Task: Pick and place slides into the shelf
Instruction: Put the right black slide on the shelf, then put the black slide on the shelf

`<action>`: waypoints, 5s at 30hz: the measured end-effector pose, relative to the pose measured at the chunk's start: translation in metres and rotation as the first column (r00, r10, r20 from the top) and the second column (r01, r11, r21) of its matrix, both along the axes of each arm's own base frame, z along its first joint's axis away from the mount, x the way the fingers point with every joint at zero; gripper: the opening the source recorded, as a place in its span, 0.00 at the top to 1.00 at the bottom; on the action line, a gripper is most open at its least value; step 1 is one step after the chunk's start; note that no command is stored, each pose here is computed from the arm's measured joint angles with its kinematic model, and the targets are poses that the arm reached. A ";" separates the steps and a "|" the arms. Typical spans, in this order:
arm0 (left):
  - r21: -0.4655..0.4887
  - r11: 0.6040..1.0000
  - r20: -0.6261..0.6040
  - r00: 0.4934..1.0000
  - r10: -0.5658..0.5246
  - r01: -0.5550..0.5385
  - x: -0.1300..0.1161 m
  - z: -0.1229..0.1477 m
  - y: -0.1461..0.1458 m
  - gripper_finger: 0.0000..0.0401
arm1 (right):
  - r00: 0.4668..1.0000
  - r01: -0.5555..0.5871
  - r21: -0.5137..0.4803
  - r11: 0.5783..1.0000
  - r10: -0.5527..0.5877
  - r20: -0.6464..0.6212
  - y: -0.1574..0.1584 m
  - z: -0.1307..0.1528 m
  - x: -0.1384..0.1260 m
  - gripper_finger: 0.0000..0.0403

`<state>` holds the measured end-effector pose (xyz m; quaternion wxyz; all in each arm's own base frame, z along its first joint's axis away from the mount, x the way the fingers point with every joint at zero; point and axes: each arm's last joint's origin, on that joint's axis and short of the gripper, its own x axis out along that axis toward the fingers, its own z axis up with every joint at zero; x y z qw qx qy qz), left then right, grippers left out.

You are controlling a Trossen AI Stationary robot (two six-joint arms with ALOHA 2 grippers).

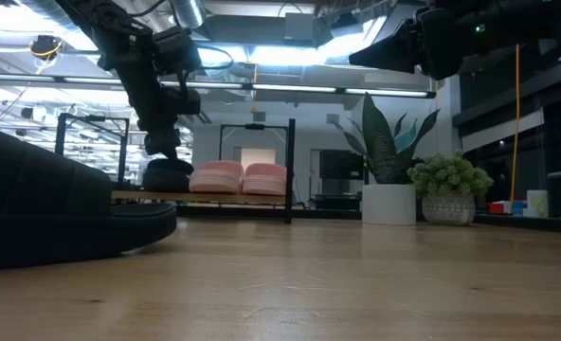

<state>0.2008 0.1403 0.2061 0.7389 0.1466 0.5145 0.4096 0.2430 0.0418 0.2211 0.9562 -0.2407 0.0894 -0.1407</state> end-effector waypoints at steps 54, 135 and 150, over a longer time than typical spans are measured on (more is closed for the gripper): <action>0.070 0.995 -0.160 0.985 -0.064 0.076 0.002 0.001 -0.005 0.72 | 1.000 0.000 0.000 1.000 0.000 -0.001 0.000 0.000 0.000 0.97; 0.037 0.995 -0.226 0.971 -0.078 0.089 0.004 -0.015 0.014 0.71 | 1.000 0.000 -0.007 1.000 0.000 -0.019 0.000 -0.002 0.000 0.97; 0.107 0.987 -0.263 0.961 -0.088 0.120 0.016 -0.013 -0.005 0.69 | 1.000 0.000 -0.005 1.000 -0.001 -0.018 0.000 -0.002 0.000 0.97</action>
